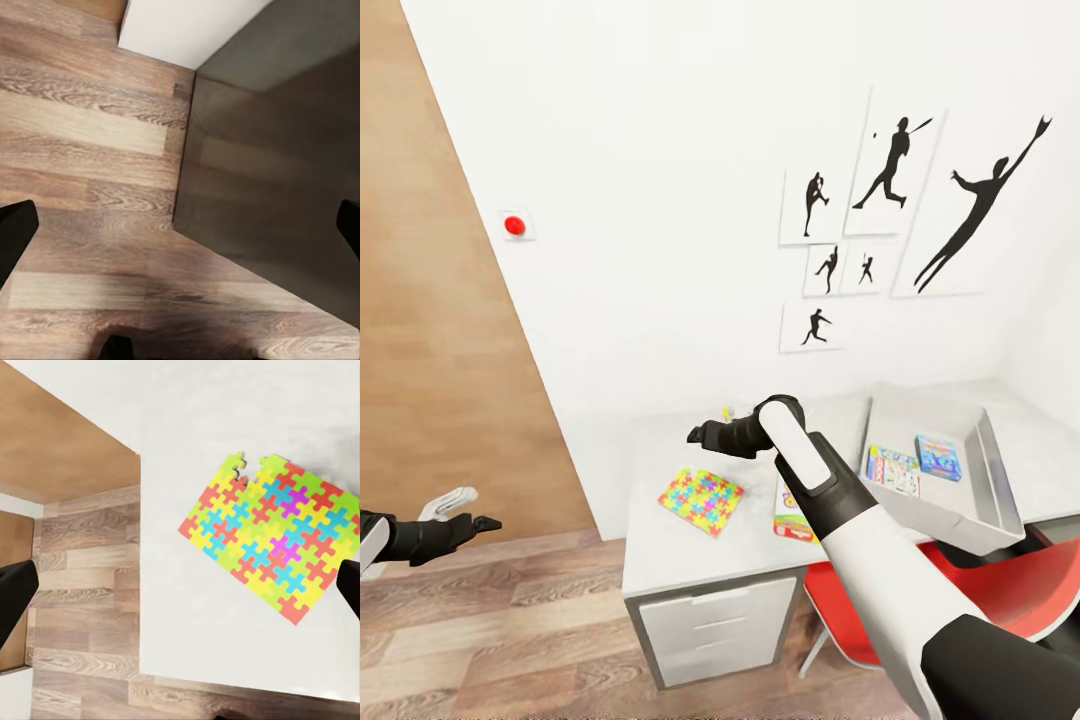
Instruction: Put all the toys in the child's room - the three board games (two on the bed and one on the table), the two jigsaw puzzles on the table, and the tennis ball on the table - inside the toy box on the table in the child's room.
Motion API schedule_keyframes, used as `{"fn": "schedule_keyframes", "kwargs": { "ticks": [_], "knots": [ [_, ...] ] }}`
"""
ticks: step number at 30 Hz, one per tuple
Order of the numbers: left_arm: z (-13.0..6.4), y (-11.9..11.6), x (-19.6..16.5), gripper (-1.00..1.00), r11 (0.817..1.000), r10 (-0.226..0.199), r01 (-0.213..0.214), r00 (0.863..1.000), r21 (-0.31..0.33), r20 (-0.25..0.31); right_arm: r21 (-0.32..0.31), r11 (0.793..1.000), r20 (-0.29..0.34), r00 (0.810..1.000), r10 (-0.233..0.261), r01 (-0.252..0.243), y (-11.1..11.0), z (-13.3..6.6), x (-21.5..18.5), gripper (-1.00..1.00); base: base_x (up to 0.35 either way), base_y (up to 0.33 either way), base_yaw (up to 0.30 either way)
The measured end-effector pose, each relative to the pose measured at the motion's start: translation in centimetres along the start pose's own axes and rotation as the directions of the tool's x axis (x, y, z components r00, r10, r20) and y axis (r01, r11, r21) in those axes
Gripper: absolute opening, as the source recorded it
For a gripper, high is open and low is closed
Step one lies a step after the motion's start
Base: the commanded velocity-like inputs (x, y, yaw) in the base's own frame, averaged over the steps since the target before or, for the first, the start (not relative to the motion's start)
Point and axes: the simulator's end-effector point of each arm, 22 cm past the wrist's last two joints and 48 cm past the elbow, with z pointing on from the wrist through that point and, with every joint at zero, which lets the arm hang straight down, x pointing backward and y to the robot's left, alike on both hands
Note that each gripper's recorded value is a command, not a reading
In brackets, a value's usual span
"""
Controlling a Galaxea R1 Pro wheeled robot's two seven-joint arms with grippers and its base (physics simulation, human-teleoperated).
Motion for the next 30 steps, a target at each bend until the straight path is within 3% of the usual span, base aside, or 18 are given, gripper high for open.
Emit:
{"fn": "schedule_keyframes", "kwargs": {
  "ticks": [22, 30],
  "knots": [
    [1.5, 0.7, 1.2, 1.00, 1.000, -0.001, 0.001, 0.999, -0.017, -0.032, 0.021, 0.999, -0.046, 0.998, 0.032, -0.031, -1.8, 2.3, 1.5, 1.00, 0.000, 0.046, 0.000],
    [2.2, 0.9, 0.9, 1.00, 1.000, 0.020, -0.021, 1.000, -0.021, -0.011, 0.038, 0.998, -0.071, 0.996, 0.048, -0.045, -2.8, 3.4, 2.3, 1.00, 0.000, 0.000, 0.000]
  ]
}}
